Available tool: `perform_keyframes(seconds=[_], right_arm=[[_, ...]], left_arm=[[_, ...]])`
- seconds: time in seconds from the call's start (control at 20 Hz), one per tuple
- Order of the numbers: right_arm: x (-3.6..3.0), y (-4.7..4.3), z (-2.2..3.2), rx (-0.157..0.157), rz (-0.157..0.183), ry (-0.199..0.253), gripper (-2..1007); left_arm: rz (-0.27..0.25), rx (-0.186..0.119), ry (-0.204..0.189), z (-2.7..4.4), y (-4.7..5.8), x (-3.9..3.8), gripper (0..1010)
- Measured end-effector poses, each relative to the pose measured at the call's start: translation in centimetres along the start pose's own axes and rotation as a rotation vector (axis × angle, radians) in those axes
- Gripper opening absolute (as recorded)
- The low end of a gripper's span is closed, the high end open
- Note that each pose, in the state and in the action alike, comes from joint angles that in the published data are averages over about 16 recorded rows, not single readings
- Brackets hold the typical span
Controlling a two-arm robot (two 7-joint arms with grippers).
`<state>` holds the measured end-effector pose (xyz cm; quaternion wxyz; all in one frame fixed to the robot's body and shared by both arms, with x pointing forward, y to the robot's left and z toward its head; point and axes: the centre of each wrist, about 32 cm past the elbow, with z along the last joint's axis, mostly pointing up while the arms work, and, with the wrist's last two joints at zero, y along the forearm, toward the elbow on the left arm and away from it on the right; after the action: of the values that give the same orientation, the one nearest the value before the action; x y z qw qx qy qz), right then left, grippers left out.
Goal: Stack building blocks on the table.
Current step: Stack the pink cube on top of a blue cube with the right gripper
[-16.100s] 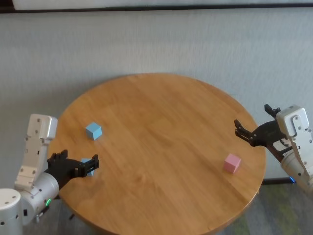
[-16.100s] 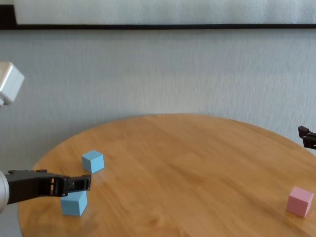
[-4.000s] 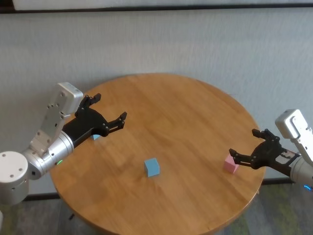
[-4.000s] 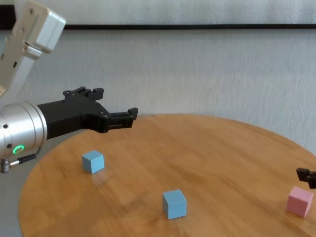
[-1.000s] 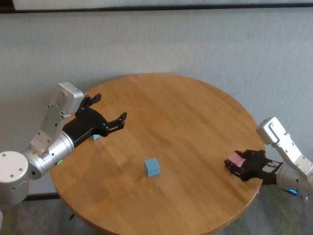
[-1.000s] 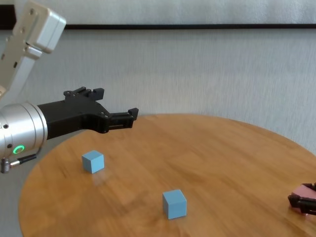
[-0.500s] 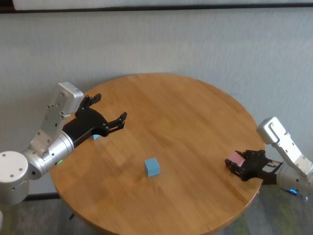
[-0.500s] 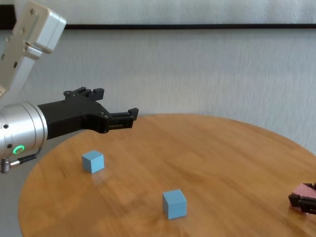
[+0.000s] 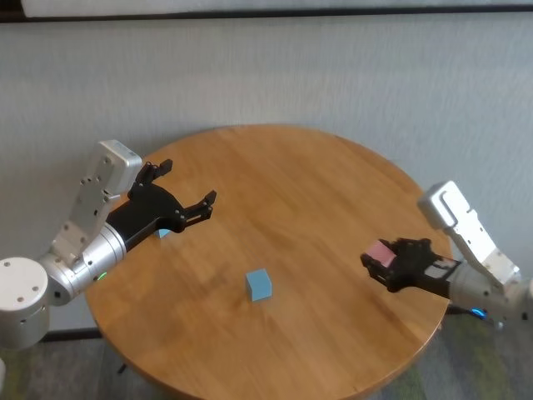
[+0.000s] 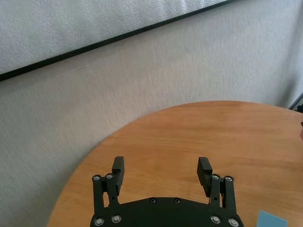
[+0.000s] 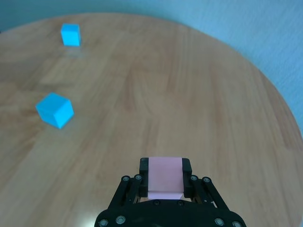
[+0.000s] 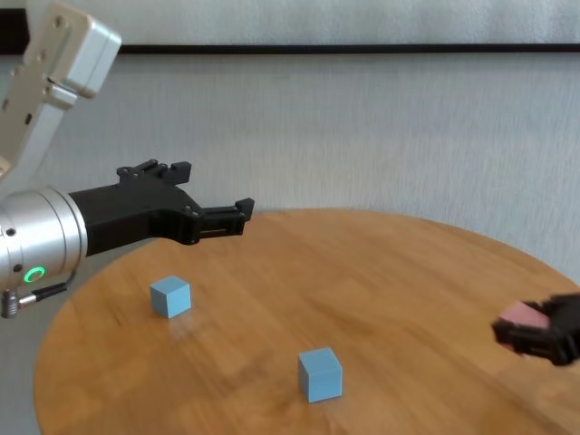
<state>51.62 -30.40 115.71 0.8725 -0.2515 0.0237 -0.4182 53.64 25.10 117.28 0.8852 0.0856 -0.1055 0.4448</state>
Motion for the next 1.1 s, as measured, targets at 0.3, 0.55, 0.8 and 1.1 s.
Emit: perform_keyframes(seconds=[0.3, 0.55, 0.8, 1.1], right_arm=[[-2.6, 0.84, 2.94, 0.036, 0.039, -0.007, 359], [-5.0, 1.87, 4.84, 0.047, 0.072, 0.002, 359], [-7.14, 3.17, 5.9, 0.048, 0.092, 0.022, 359], [-9.16, 4.88, 6.38, 0.043, 0.091, 0.051, 359]], left_arm=[[0.0, 0.0, 0.0, 0.0, 0.0, 0.0, 1000], [0.0, 0.0, 0.0, 0.0, 0.0, 0.0, 1000], [0.0, 0.0, 0.0, 0.0, 0.0, 0.0, 1000], [0.0, 0.0, 0.0, 0.0, 0.0, 0.0, 1000]])
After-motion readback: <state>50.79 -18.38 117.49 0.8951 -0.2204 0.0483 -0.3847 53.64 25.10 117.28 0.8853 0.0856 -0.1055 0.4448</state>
